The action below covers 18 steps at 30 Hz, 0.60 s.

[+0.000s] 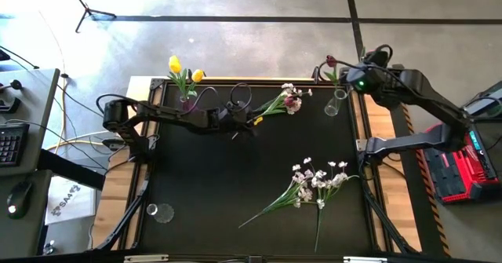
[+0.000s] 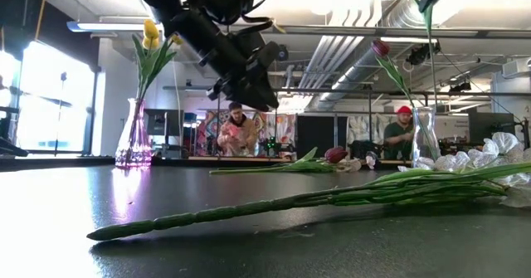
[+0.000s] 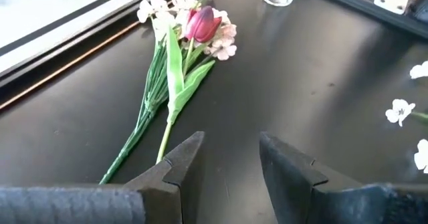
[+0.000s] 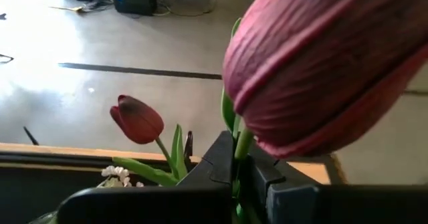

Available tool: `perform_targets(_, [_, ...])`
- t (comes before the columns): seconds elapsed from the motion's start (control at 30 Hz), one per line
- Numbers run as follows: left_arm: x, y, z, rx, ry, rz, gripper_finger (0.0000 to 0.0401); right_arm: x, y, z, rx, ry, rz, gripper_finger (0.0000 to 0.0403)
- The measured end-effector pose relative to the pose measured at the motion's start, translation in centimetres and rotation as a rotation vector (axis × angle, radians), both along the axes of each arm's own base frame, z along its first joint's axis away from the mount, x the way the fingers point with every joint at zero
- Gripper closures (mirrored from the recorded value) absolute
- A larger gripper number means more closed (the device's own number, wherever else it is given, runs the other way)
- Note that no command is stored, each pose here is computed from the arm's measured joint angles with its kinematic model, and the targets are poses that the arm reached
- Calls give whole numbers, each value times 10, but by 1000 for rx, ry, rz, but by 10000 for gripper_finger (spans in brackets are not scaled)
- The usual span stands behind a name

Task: Sort flowers into vase by color
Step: Put the bottom red flower into the top transparent vase

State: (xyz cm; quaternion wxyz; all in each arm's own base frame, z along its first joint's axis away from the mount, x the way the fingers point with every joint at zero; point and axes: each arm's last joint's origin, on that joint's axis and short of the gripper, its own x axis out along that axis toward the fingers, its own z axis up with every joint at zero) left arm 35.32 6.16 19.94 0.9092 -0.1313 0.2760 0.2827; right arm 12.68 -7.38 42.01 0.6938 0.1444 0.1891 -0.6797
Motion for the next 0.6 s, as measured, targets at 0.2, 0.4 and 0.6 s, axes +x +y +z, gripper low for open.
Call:
perform_targets(0.2, [0,-1,-1,19,25,-41,264,2,-8,-3,31,-52,-61,388])
perform_targets(0.4, [-1,0,-1,30,35,-50,247,-1,-13,-3,40,-56,-92,327])
perform_targets(0.6, [0,1,-2,76,68,-87,242,1,-16,0,7,-46,-92,278])
